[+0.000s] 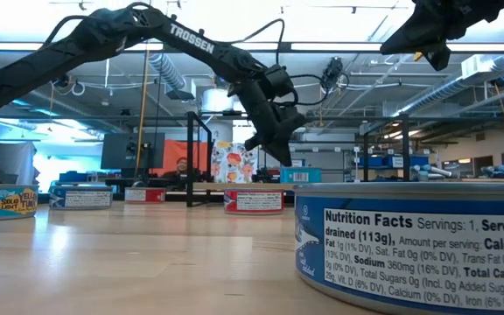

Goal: Stack canned seafood by type on shelf
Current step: Put the light blue tuna can on the shelf

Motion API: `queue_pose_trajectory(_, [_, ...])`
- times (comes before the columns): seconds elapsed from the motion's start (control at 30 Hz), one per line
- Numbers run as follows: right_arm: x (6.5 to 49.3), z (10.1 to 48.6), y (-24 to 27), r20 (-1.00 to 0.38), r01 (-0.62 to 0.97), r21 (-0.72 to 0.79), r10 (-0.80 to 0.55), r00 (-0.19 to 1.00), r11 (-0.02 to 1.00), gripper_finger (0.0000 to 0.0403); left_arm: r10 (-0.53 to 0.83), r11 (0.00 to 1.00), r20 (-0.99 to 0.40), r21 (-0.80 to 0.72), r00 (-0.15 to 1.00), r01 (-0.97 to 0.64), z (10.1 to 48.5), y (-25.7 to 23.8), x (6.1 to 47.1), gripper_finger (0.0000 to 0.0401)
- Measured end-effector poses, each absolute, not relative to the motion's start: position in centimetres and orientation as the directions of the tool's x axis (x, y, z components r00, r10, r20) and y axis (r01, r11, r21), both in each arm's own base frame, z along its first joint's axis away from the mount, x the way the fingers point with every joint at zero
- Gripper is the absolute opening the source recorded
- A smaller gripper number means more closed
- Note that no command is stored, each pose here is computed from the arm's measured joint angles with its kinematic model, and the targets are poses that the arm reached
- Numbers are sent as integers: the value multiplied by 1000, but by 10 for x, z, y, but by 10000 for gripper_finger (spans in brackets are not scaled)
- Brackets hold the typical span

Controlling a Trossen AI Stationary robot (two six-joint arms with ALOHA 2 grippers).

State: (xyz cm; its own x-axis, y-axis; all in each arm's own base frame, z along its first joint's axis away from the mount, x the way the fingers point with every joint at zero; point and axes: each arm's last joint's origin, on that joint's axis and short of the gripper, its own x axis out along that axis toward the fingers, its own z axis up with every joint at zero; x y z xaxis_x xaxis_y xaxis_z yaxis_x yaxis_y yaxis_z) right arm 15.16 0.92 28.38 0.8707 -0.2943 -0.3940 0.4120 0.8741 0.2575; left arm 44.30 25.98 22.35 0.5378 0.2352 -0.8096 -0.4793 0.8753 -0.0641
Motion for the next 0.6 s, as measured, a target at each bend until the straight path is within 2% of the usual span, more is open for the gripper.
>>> queue_pose_trajectory(0.1, [152, 284, 9, -394, 412, 258, -295, 871, 874, 12, 230, 875, -807, -73, 544, -478, 224, 263, 441, 5])
queue_pose_trajectory(0.33, [152, 284, 9, -387, 410, 262, -294, 874, 873, 12, 22, 917, -782, -233, 623, -324, 224, 254, 444, 5])
queue_pose_trajectory(0.6, [152, 284, 9, -387, 417, 282, -295, 874, 864, 13, 63, 903, -805, -206, 589, -378, 204, 257, 450, 5])
